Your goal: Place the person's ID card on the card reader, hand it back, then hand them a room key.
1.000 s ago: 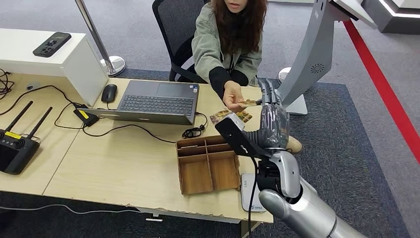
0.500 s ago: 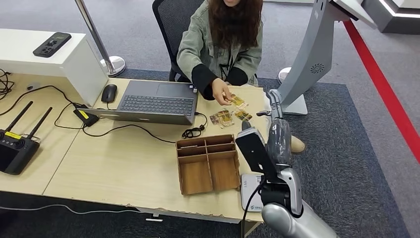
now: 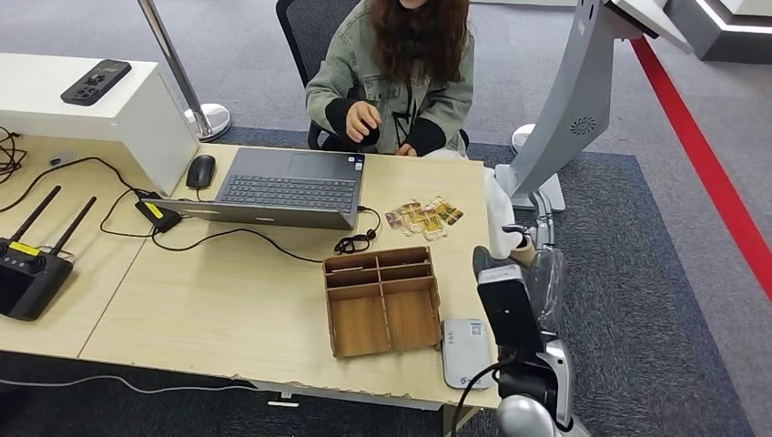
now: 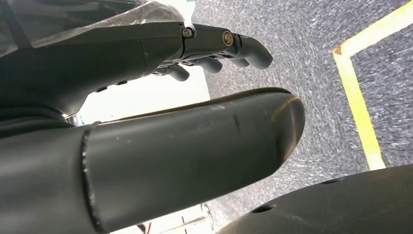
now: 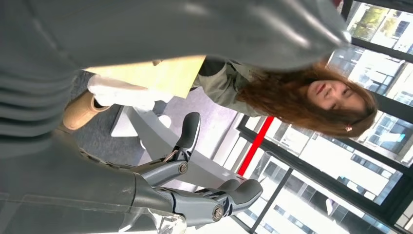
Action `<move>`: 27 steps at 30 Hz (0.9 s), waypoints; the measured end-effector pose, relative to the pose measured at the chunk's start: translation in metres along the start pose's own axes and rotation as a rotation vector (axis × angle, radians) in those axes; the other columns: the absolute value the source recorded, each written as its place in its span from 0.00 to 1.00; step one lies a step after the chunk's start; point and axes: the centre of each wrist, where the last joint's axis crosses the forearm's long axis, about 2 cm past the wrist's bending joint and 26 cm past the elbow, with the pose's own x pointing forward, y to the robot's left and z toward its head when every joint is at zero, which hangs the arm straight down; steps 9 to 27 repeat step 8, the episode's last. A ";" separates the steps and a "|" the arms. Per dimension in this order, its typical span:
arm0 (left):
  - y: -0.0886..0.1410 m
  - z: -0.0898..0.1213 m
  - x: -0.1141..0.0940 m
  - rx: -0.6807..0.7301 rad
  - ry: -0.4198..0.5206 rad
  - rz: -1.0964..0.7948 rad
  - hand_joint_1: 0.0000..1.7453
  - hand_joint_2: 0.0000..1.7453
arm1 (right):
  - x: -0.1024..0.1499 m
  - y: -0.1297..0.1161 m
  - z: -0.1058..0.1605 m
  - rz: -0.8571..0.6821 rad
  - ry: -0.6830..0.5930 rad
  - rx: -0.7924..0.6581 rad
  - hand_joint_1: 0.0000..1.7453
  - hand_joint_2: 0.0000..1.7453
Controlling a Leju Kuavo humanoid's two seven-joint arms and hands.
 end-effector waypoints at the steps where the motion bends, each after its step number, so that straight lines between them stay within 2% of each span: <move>1: 0.001 0.000 0.000 0.000 0.005 -0.003 0.00 0.00 | -0.001 -0.001 0.004 -0.016 0.002 -0.008 0.00 1.00; 8: 0.003 0.000 0.000 0.019 0.016 0.006 0.00 0.00 | -0.003 -0.002 0.024 -0.151 0.040 -0.083 0.00 1.00; 27: 0.003 0.000 0.000 0.019 0.016 0.006 0.00 0.00 | -0.003 -0.002 0.024 -0.151 0.040 -0.083 0.00 1.00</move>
